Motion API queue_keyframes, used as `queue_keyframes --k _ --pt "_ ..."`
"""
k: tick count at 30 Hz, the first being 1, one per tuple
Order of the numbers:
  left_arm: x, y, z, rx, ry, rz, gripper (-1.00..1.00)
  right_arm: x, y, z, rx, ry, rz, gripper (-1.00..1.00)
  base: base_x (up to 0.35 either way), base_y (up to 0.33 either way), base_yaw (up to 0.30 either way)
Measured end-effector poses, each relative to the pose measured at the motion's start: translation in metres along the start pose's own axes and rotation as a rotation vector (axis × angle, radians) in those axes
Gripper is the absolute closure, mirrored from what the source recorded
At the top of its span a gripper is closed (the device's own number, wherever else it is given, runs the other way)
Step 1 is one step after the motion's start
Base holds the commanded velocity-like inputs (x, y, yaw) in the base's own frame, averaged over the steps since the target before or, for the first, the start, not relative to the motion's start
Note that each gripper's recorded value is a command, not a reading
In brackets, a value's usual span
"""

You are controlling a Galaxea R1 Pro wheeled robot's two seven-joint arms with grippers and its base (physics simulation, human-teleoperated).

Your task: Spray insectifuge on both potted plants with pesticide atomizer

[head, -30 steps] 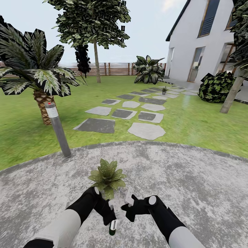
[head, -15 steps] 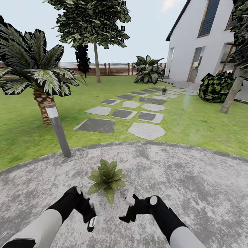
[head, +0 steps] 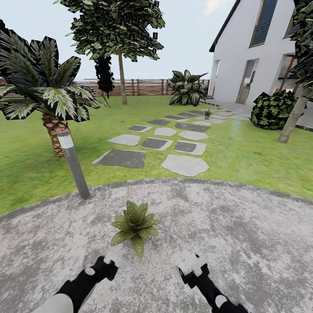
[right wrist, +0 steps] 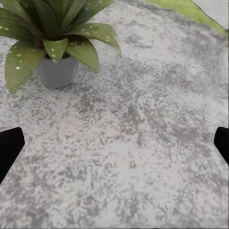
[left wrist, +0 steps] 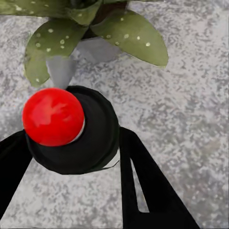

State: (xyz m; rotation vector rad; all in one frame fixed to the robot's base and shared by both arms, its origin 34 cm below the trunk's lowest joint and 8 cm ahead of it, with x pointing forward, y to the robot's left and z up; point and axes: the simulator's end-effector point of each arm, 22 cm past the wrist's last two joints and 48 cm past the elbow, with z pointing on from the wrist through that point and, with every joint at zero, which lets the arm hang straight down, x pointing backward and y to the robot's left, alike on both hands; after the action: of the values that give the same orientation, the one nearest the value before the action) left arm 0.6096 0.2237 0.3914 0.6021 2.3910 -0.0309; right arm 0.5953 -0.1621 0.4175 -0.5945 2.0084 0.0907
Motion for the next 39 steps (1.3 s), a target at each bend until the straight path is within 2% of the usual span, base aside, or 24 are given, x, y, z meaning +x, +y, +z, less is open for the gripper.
queue_keyframes --k 2,3,5,7,8,11,14,17,18,22,29,39 --pt "0.014 0.011 -0.002 -0.093 -0.02 -0.035 1.0 0.014 -0.012 -0.016 0.105 -0.03 0.03 -1.0 0.0 0.0 0.0" --pt "0.021 0.012 -0.003 -0.117 -0.026 -0.059 1.0 0.019 -0.015 -0.022 0.138 -0.04 0.037 -1.0 0.0 0.0 0.0" --pt "0.037 0.01 -0.009 -0.161 -0.07 -0.148 1.0 0.03 -0.017 -0.041 0.193 -0.071 0.055 -1.0 0.0 0.0 0.0" --pt "0.051 0.011 -0.015 -0.199 -0.101 -0.206 1.0 0.038 -0.026 -0.054 0.237 -0.092 0.065 -1.0 0.0 0.0 0.0" --pt "0.057 0.011 -0.018 -0.214 -0.107 -0.223 1.0 0.041 -0.031 -0.06 0.261 -0.099 0.071 -1.0 0.0 0.0 0.0" --pt "0.077 0.011 -0.029 -0.272 -0.136 -0.263 1.0 0.055 -0.049 -0.087 0.388 -0.131 0.14 -1.0 0.0 0.0 0.0" --pt "0.091 0.014 -0.036 -0.321 -0.145 -0.31 1.0 0.06 -0.053 -0.098 0.429 -0.148 0.171 -1.0 0.0 0.0 0.0" --pt "0.116 0.019 -0.043 -0.361 -0.113 -0.392 1.0 0.061 -0.052 -0.1 0.435 -0.148 0.178 -1.0 0.0 0.0 0.0" --pt "0.122 0.021 -0.045 -0.371 -0.108 -0.407 1.0 0.063 -0.051 -0.101 0.435 -0.144 0.18 -1.0 0.0 0.0 0.0" --pt "0.132 0.02 -0.05 -0.379 -0.109 -0.413 1.0 0.072 -0.042 -0.103 0.422 -0.118 0.19 -1.0 0.0 0.0 0.0" --pt "0.141 0.017 -0.054 -0.383 -0.103 -0.419 1.0 0.073 -0.037 -0.103 0.414 -0.112 0.193 -1.0 0.0 0.0 0.0" --pt "0.141 0.018 -0.054 -0.383 -0.101 -0.417 1.0 0.075 -0.04 -0.104 0.416 -0.108 0.189 -1.0 0.0 0.0 0.0"
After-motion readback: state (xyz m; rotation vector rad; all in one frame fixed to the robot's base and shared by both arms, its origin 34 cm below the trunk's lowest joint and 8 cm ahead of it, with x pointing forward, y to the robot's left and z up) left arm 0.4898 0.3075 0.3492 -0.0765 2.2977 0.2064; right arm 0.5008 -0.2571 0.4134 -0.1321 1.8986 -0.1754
